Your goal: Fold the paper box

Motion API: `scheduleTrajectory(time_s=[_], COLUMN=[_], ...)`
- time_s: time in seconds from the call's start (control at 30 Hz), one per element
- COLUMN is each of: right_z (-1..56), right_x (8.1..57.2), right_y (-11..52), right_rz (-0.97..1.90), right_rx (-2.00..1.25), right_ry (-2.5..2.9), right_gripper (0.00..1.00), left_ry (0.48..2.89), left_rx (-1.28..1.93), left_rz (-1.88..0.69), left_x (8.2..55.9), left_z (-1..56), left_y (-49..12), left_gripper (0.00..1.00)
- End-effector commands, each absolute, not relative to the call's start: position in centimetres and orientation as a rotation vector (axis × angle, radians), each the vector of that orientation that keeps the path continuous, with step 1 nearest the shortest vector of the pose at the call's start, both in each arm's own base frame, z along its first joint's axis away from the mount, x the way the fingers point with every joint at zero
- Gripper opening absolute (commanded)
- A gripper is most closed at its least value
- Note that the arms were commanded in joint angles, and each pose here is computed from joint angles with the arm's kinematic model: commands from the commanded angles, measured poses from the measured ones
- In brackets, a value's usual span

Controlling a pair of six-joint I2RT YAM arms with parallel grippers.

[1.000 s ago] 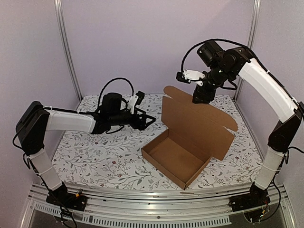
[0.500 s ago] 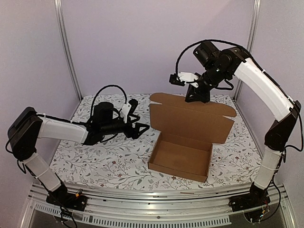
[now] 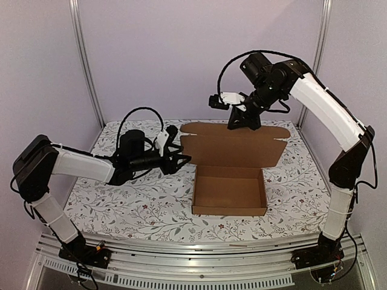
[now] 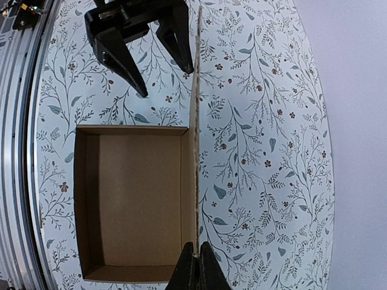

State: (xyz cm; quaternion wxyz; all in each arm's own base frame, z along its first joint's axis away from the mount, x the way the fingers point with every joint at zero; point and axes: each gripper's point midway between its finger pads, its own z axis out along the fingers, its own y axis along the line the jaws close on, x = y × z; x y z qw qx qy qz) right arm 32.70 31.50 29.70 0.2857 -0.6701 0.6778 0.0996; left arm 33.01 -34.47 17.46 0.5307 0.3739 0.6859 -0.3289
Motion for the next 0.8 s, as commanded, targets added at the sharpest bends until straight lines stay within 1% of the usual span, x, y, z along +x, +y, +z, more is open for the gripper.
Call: scheduleTrajectory(time_s=[0.0, 0.1, 0.2, 0.3, 0.47, 0.53, 0.67, 0.77], right_z=[27.5, 27.6, 27.9, 28.2, 28.2, 28.4, 28.5, 28.6], right_x=[27.4, 27.1, 26.6, 26.3, 26.8, 26.9, 26.7, 26.6], right_y=[28.2, 28.2, 28.2, 28.3, 28.2, 28.3, 28.4, 28.5], right_rz=[0.384, 0.395, 0.421, 0.446, 0.418, 0.414, 0.427, 0.447], right_rx=[-1.953, -1.964, -1.971, -1.968, -1.943, -1.93, -1.921, -1.913], right_ry=[2.01, 2.005, 2.001, 1.999, 2.012, 2.016, 2.017, 2.017], right_gripper=[0.04, 0.03, 0.03, 0.03, 0.04, 0.04, 0.04, 0.04], left_ry=[1.568, 1.542, 1.588, 1.604, 1.727, 1.757, 1.768, 1.668], left_rx=[0.858, 0.873, 0.936, 0.925, 0.803, 0.75, 0.763, 0.872], left_rz=[-0.702, -0.671, -0.644, -0.581, -0.436, -0.411, -0.433, -0.551], left_x=[34.0, 33.8, 33.1, 33.6, 36.6, 37.2, 36.7, 34.5], left_z=[18.4, 19.0, 18.1, 17.9, 17.3, 17.1, 16.5, 17.0], left_y=[-34.5, -34.1, -33.8, -33.0, -31.5, -30.9, -31.0, -32.7], left_gripper=[0.6, 0.63, 0.67, 0.69, 0.65, 0.66, 0.68, 0.7])
